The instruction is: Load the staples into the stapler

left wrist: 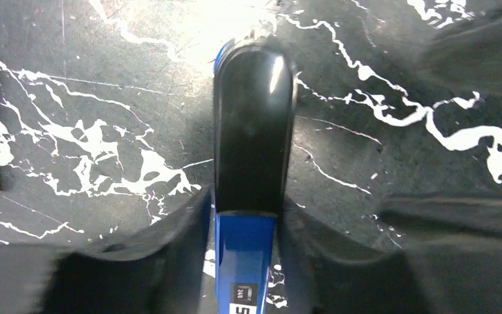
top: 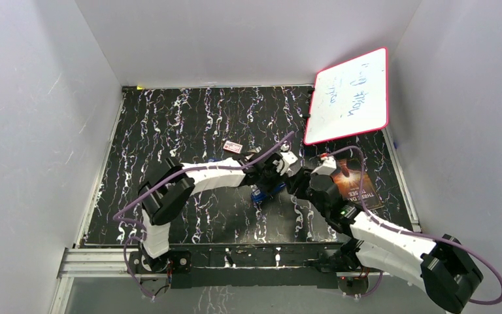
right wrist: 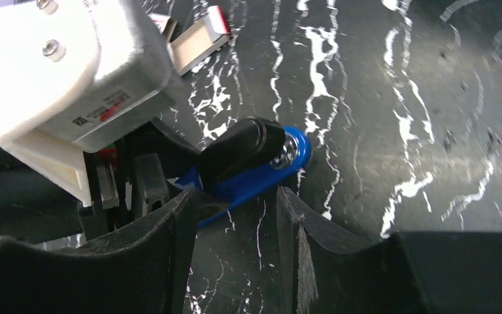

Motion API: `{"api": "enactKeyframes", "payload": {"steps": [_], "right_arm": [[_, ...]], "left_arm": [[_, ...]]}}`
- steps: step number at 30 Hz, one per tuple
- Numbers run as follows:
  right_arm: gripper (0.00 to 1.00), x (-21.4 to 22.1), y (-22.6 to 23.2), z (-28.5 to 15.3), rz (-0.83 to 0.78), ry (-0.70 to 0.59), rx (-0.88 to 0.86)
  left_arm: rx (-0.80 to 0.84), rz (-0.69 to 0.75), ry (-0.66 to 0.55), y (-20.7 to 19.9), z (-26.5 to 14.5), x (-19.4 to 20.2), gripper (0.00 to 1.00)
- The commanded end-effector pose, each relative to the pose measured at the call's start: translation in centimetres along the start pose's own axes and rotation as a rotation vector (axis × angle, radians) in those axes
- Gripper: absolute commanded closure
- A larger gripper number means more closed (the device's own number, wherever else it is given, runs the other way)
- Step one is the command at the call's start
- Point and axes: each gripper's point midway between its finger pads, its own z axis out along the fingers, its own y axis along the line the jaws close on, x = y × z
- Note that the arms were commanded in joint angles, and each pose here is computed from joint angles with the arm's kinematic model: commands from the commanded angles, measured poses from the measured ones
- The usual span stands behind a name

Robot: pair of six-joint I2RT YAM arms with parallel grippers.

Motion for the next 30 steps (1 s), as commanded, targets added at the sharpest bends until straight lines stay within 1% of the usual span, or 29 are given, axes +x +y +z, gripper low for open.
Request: {"api": "enactKeyframes", "payload": {"steps": [1,2,3,5,6,7,8,10,12,13,17,23,26,30], "right_arm": [[0.46,-1.9,-1.7,-0.7,0.271,-0.114,0.119],[0.46,-1.8,-2.0,-0.9,0.307,-0.121,0.123],[0.46,-1.9,-2.0,-1.0,0.336,-0.126,0.116],[0.46,-1.6,-2.1,-1.1,0.412,-0.125,0.09],[0.45,-1.5,-1.9,-1.1,0.457,-0.123,0.07],[0.45,-1.4,-2.0,-0.8,0.5,-0.115,0.065],[0.45,-1.2,-1.9,-0.5,0.53,-0.098,0.059],[0.44,-1.0,-1.4,0.0,0.576,-0.07,0.02],[0.42,-1.0,-0.6,0.5,0.61,-0.056,-0.026],[0.42,-1.2,-0.3,0.6,0.625,-0.061,-0.043],[0.4,-0.6,-0.4,1.1,0.663,-0.041,-0.036],[0.36,-0.1,-0.7,1.8,0.679,-0.029,-0.028],[0.35,-0.1,-0.5,2.2,0.678,-0.031,-0.044],[0.35,0.5,-0.8,2.6,0.687,-0.012,-0.031]], "left_arm": [[-0.073,-0.142,0.002,0.6,0.2,-0.3,0.56],[-0.068,-0.131,-0.015,0.6,-0.1,-0.4,0.5],[-0.062,-0.122,-0.033,0.5,-0.5,-0.7,0.47],[-0.022,-0.101,-0.033,-0.2,-0.9,0.3,0.37],[-0.02,-0.095,-0.034,-0.3,-1.1,0.9,0.35],[-0.024,-0.094,-0.032,-0.2,-1.1,2.1,0.35],[-0.026,-0.099,-0.033,-0.2,-1.3,2.8,0.38],[-0.024,-0.116,-0.051,-0.3,-1.4,2.9,0.43],[-0.004,-0.138,-0.088,-0.7,-1.4,2.7,0.54],[0.012,-0.145,-0.096,-1.0,-1.3,2.5,0.57],[0.057,-0.166,-0.153,-1.8,-1.1,1.5,0.63],[0.109,-0.18,-0.162,-2.8,-1.3,1.3,0.76],[0.158,-0.19,-0.175,-3.6,-1.6,1.0,0.77],[0.179,-0.199,-0.192,-4.0,-2.0,0.8,0.81]]}}
